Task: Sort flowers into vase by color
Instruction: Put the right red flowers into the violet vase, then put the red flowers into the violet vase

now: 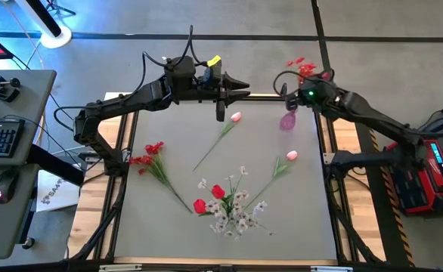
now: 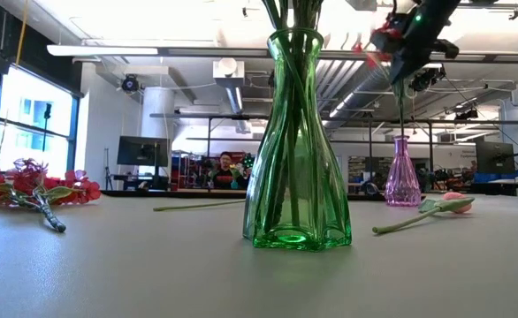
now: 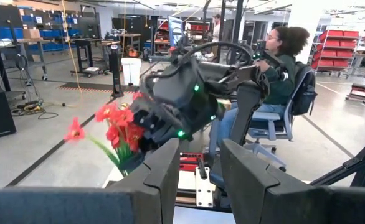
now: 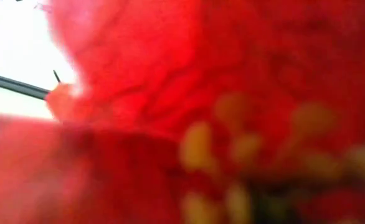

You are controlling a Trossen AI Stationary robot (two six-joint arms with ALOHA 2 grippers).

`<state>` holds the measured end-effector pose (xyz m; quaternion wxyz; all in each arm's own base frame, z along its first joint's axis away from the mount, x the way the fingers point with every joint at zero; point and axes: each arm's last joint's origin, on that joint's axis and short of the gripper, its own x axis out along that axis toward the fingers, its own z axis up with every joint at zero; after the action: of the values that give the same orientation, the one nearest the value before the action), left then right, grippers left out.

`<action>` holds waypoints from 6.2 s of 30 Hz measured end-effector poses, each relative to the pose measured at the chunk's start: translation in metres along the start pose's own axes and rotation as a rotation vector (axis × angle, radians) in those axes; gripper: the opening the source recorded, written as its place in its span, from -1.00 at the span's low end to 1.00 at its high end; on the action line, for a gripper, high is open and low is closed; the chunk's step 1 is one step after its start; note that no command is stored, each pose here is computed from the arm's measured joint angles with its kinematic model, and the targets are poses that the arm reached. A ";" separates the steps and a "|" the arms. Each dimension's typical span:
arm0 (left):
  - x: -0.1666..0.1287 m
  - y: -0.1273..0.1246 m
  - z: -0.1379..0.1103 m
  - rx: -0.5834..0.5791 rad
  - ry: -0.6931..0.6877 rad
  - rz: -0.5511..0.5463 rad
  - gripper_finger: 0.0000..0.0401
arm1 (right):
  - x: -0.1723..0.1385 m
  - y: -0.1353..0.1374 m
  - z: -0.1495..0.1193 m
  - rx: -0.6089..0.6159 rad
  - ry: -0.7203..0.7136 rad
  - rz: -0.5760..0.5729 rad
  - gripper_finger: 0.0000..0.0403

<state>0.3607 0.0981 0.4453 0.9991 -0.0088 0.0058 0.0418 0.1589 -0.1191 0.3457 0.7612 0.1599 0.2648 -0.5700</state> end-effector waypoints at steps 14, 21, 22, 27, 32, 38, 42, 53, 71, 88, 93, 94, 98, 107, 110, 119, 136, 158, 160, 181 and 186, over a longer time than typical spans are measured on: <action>0.000 0.000 0.000 0.000 0.000 0.000 -0.49 | 0.044 0.015 -0.045 0.129 0.128 0.023 -0.19; 0.000 0.000 0.000 0.000 0.000 0.000 -0.49 | 0.045 0.014 -0.047 0.121 0.129 0.021 0.06; 0.000 0.000 0.000 0.000 0.000 0.000 -0.49 | 0.044 0.014 -0.045 0.124 0.125 0.024 0.08; 0.000 0.000 0.000 0.000 0.000 0.000 -0.49 | 0.031 0.012 -0.033 0.112 0.170 0.056 0.13; 0.000 0.000 0.000 0.000 0.000 0.000 -0.49 | 0.006 0.003 -0.014 0.062 0.223 0.047 0.14; 0.000 0.000 0.000 0.000 0.000 0.000 -0.49 | -0.025 -0.006 0.010 0.033 0.247 0.116 0.14; 0.000 0.000 0.000 0.000 0.001 0.000 -0.49 | -0.040 -0.009 0.023 0.051 0.237 0.195 0.14; 0.000 0.000 0.000 -0.006 -0.002 0.000 -0.49 | -0.074 -0.015 0.052 0.058 0.147 0.379 0.14; -0.001 0.003 0.000 -0.194 -0.010 0.068 -0.49 | -0.103 0.007 0.051 0.197 0.092 0.438 0.14; -0.049 -0.011 -0.074 -0.365 0.919 0.394 -0.49 | -0.100 0.039 0.045 0.271 0.119 0.436 0.14; -0.087 -0.035 -0.078 -0.353 0.978 0.564 -0.49 | -0.098 0.044 0.044 0.246 0.121 0.429 0.14; -0.095 -0.040 -0.081 -0.375 0.970 0.581 -0.49 | -0.097 0.045 0.044 0.239 0.118 0.423 0.14; -0.127 -0.057 -0.102 -0.521 0.953 0.634 -0.50 | -0.095 0.045 0.044 0.218 0.109 0.412 0.14; -0.154 -0.106 -0.176 -0.985 0.912 0.768 -0.49 | -0.083 0.041 0.050 0.225 0.132 0.391 0.14; -0.154 -0.132 -0.196 -1.107 0.877 0.788 -0.48 | -0.081 0.042 0.050 0.224 0.155 0.405 0.14; -0.168 -0.175 -0.255 -1.293 0.926 1.112 -0.48 | -0.070 0.055 0.047 0.174 0.215 0.408 0.14; -0.161 -0.178 -0.280 -1.314 0.906 1.260 -0.30 | -0.054 0.075 0.041 0.134 0.332 0.449 0.14; -0.164 -0.160 -0.311 -1.332 0.985 1.159 -0.08 | -0.047 0.067 0.046 0.084 0.308 0.428 0.14; -0.164 -0.160 -0.311 -1.331 0.979 1.154 -0.21 | -0.046 0.067 0.047 0.086 0.307 0.426 0.14; -0.165 -0.148 -0.263 -1.132 0.729 0.797 -0.98 | -0.047 0.067 0.046 0.143 0.329 0.431 0.14; -0.175 -0.129 -0.230 -0.993 0.570 0.668 -0.99 | -0.051 0.074 0.046 0.176 0.324 0.470 0.14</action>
<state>0.1949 -0.0494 0.2199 0.7691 -0.4766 0.2523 0.3432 0.2282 -0.0818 0.4085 0.8033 0.3711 0.2880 -0.3661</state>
